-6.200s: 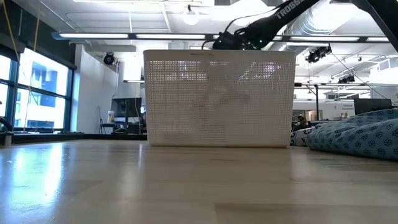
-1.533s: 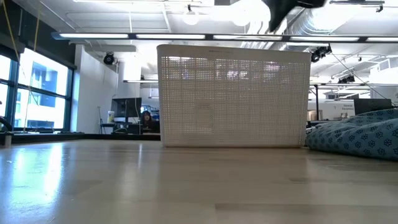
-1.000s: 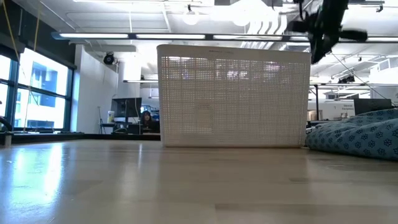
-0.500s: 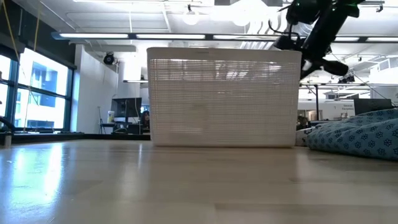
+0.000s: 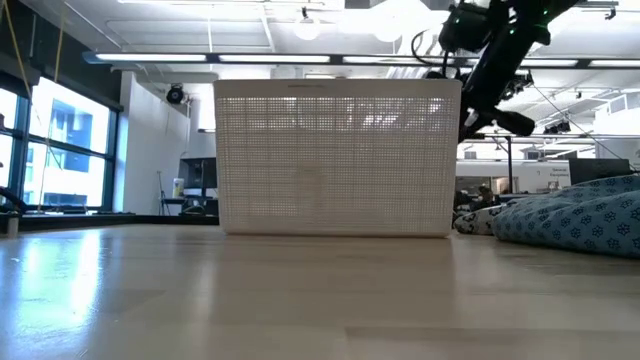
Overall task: Pick & place medical supplies in basket/bin
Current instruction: Adjust the white bin, then put the white mailer bag into the white bin
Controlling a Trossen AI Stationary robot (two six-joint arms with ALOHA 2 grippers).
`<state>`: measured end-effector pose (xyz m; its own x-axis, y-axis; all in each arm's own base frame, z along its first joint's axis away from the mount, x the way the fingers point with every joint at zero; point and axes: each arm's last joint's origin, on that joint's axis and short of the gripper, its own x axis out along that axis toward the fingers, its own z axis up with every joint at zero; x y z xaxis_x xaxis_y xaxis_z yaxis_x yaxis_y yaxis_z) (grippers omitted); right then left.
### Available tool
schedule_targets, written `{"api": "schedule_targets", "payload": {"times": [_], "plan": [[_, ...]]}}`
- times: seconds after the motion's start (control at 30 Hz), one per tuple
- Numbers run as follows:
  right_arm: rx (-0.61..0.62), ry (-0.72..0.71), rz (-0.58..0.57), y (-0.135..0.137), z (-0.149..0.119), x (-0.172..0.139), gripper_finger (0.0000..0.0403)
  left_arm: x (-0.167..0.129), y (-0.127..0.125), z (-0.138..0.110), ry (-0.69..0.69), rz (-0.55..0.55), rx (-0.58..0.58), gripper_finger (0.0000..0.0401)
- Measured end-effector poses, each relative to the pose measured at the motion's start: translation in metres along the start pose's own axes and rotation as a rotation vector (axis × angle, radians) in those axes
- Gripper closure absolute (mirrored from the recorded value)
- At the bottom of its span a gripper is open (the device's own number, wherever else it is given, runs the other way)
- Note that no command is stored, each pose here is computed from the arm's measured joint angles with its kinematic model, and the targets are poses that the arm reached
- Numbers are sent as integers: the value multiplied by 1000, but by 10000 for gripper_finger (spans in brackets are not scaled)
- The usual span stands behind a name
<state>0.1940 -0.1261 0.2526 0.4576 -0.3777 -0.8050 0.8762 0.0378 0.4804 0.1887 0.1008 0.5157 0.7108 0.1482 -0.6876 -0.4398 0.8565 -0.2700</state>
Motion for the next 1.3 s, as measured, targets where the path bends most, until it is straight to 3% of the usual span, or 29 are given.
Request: {"api": "schedule_targets", "payload": {"times": [0.53, 0.9, 1.3], "plan": [[-37, -20, -3, -1, 8, 7, 402, 0, 0, 0, 2, -14, 1, 174], [-18, -86, -94, -21, -1, -34, 402, -2, -5, 17, -165, -103, 10, 174], [-121, 137, -190, -44, -36, -69, 396, -2, -6, 25, -239, -114, 68, 174]]}}
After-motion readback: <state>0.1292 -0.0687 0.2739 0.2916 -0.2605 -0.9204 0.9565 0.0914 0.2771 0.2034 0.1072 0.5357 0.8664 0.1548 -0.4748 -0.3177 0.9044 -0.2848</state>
